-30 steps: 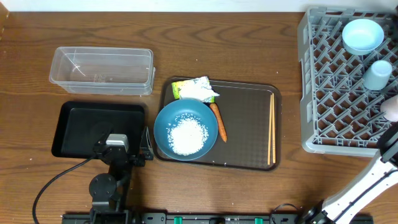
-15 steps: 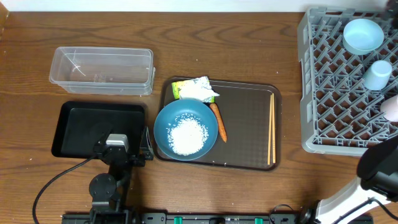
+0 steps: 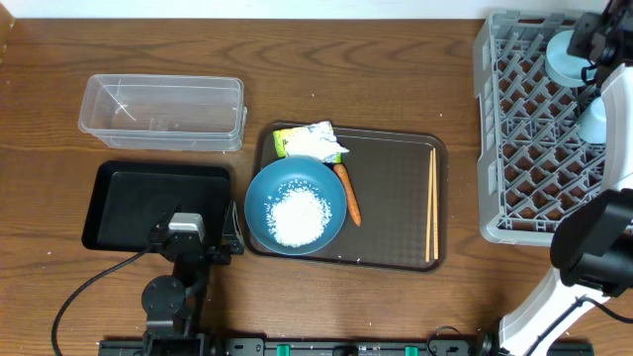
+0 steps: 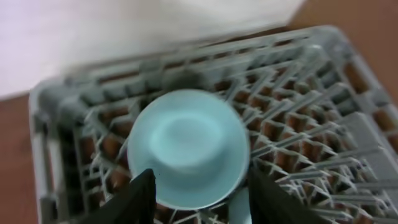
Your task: Sort waste into correct bins and load items into the dishwasher rack
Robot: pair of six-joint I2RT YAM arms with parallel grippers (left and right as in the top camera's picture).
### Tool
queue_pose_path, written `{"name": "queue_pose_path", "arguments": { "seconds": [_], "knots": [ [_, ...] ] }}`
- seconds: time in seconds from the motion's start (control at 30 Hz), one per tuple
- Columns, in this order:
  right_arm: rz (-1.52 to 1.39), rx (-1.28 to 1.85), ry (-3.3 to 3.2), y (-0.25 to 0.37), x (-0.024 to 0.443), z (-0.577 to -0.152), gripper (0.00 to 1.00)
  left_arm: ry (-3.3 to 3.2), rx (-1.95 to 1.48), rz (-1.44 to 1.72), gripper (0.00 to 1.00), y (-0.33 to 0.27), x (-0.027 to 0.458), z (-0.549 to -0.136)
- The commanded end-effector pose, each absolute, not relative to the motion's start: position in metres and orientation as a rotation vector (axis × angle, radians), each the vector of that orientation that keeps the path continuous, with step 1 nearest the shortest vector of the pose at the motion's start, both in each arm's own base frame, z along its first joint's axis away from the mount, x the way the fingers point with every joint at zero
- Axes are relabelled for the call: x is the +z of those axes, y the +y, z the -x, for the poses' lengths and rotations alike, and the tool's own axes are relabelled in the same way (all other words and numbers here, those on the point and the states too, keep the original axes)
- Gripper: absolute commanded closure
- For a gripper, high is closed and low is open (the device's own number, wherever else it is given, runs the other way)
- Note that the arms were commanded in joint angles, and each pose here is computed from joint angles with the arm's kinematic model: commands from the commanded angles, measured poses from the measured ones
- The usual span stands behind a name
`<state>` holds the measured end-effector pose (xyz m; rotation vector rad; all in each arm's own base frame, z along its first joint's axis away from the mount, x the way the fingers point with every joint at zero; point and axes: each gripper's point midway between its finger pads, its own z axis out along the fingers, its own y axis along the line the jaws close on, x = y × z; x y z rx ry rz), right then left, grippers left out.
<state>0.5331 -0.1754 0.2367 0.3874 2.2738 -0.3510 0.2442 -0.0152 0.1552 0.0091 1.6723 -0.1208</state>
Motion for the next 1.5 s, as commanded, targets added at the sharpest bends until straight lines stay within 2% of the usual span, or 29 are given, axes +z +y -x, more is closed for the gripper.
{"name": "queue_pose_path", "arguments": {
  "seconds": [0.0, 0.4, 0.57, 0.63, 0.7, 0.77, 0.83, 1.2, 1.4, 1.47],
  "knots": [
    [-0.223, -0.268, 2.311, -0.155, 0.229, -0.542, 0.51, 1.714, -0.133, -0.022, 0.02, -0.018, 0.14, -0.244],
    [-0.148, -0.407, 2.523, -0.146, 0.132, -0.55, 0.53, 1.714, -0.133, -0.022, 0.02, -0.018, 0.14, -0.244],
    [-0.115, -0.404, 2.505, -0.135, 0.133, -0.557, 0.53, 1.713, -0.133, -0.022, 0.02, -0.018, 0.14, -0.244],
    [-0.124, -0.416, 2.498, -0.139, 0.134, -0.558, 0.55, 1.714, -0.133, -0.022, 0.02, -0.018, 0.14, -0.244],
    [-0.135, -0.439, 2.496, -0.143, 0.135, -0.557, 0.61, 1.714, -0.133, -0.022, 0.02, -0.018, 0.14, -0.244],
    [-0.137, -0.44, 2.496, -0.144, 0.135, -0.556, 0.73, 1.714, -0.133, -0.022, 0.02, -0.018, 0.14, -0.244],
    [-0.14, -0.441, 2.495, -0.146, 0.135, -0.556, 0.79, 1.714, -0.133, -0.022, 0.02, -0.018, 0.14, -0.244],
    [-0.131, -0.504, 2.497, -0.159, 0.134, -0.554, 0.74, 1.714, -0.133, -0.022, 0.02, -0.018, 0.14, -0.244],
    [-0.14, -0.478, 2.493, -0.16, 0.133, -0.555, 0.85, 1.714, -0.133, -0.022, 0.02, -0.018, 0.14, -0.244],
    [-0.14, -0.477, 2.493, -0.159, 0.133, -0.555, 0.93, 1.714, -0.133, -0.022, 0.02, -0.018, 0.14, -0.244]
  ]
}}
